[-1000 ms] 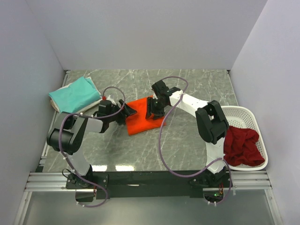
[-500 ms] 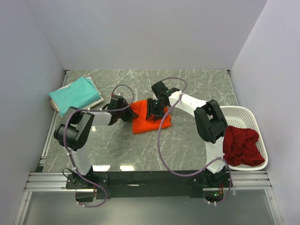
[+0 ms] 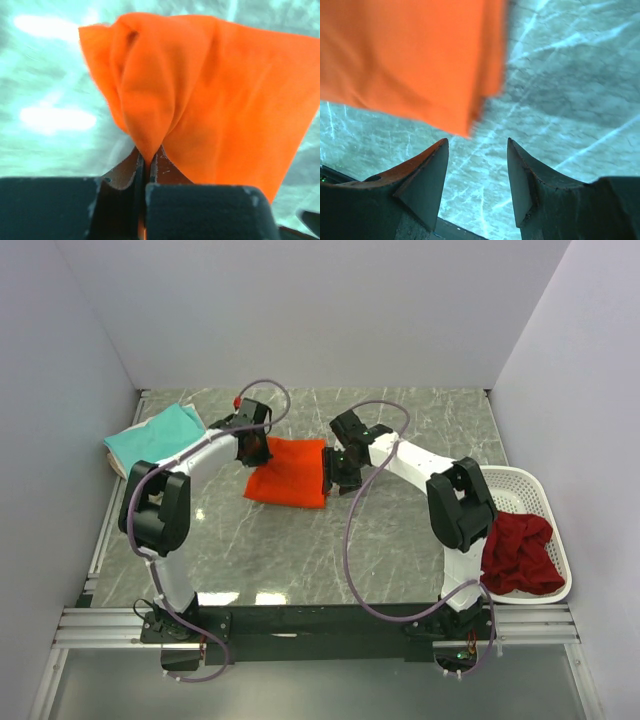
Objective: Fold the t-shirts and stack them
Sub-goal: Neatly place the folded tshirt to the corner
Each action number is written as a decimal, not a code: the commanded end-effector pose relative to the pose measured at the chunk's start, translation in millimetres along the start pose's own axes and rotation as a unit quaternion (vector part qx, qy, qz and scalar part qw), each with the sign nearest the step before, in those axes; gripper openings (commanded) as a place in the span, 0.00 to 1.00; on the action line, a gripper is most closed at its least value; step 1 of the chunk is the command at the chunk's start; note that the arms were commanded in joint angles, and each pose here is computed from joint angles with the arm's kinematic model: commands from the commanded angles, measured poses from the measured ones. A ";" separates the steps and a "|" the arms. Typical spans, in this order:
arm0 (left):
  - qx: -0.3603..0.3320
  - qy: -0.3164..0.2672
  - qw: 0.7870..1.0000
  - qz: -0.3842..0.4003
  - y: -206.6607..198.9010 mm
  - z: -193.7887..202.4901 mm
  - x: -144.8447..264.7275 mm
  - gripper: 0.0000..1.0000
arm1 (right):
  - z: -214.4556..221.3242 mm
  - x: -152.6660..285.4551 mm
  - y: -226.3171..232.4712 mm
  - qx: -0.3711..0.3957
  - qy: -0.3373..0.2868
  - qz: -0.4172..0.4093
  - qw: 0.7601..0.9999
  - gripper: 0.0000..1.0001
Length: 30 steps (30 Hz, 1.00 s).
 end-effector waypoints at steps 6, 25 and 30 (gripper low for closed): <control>-0.108 -0.026 0.988 -0.108 21.6 -48.7 36.7 0.00 | 6.1 19.0 -8.6 0.005 -0.015 0.002 1.000 0.57; -0.108 -0.066 0.990 -0.066 69.9 -155.1 82.9 0.00 | 19.1 12.7 -14.8 0.004 0.000 -0.002 1.000 0.57; -0.092 -0.096 0.990 -0.046 73.9 -178.0 104.1 0.00 | 26.0 10.1 -19.0 0.001 0.008 0.002 1.000 0.57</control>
Point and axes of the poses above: each gripper's point midway between its finger pads, its own x axis back along the fingers, its own y axis along the line the jaws close on, z = x × y, the point moved 10 cm from there along x, back along the fingers, and after that the axes turned 1 degree about -x, right-handed, at the moved point
